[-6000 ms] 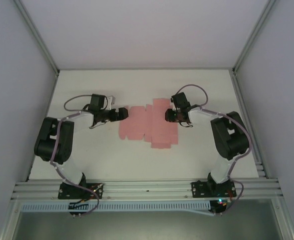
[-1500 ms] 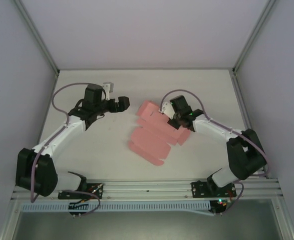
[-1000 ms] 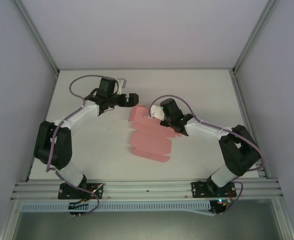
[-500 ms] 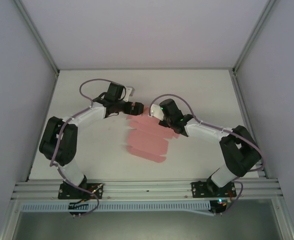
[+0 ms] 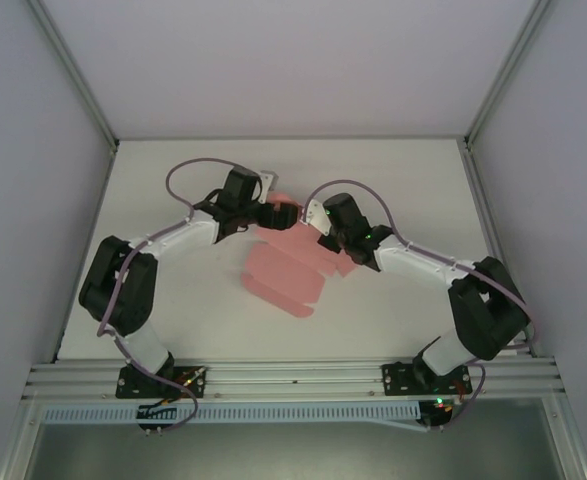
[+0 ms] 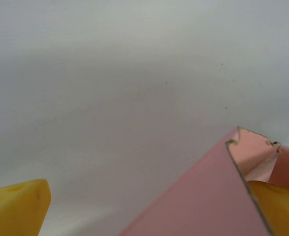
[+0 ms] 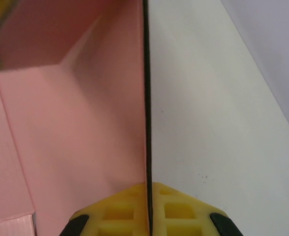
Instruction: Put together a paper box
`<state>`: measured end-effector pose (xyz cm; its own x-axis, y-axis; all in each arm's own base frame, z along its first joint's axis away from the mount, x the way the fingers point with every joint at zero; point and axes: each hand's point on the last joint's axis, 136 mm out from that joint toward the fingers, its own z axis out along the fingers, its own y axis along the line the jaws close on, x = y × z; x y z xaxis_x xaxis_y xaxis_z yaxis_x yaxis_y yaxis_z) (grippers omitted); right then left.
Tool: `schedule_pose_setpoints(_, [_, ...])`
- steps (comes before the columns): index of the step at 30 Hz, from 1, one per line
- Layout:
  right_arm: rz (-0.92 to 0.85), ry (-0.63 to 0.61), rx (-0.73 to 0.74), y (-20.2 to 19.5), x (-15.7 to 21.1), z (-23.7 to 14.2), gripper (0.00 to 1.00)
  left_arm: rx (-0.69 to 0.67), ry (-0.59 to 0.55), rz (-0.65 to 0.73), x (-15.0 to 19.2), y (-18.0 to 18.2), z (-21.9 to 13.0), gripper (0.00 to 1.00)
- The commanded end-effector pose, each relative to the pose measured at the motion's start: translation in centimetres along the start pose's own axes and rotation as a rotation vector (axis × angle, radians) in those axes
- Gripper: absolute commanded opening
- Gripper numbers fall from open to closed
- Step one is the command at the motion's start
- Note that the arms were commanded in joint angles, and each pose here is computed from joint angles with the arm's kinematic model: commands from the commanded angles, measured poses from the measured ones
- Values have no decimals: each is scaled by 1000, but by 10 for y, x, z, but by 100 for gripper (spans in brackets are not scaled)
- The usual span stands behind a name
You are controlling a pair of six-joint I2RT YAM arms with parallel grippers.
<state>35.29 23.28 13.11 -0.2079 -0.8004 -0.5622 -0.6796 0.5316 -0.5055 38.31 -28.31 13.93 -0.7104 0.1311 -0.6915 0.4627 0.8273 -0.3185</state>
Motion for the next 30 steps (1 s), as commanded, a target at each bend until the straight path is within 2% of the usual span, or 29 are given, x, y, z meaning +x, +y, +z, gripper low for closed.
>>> schedule_pose_setpoints(1, [51, -67, 20, -8, -13, -11, 0, 6, -52, -10, -6, -3, -24, 100])
schedule_pose_setpoints(6, [94, -49, 27, -14, 1, -12, 0, 10, -129, -44, -5, 14, -68, 100])
schedule_pose_setpoints(11, [141, -84, 8, -18, 4, -19, 0, -124, -180, -220, 12, 81, -100, 100])
schedule_pose_setpoints(14, [170, -128, -38, -15, 0, -22, 0, -182, -164, -294, 23, 113, -97, 100])
schedule_pose_setpoints(16, [178, -142, -58, -13, -1, -23, 0, -185, -137, -304, 26, 121, -84, 100])
schedule_pose_setpoints(21, [201, -156, -70, -14, -5, -25, 0, 27, -118, -253, 14, 95, -51, 100])
schedule_pose_setpoints(26, [229, -166, -71, -18, -7, -28, 0, 191, -130, -140, 6, 58, -39, 100])
schedule_pose_setpoints(30, [265, -153, -76, -21, -4, -26, 0, 291, -120, -22, 14, 24, -37, 100])
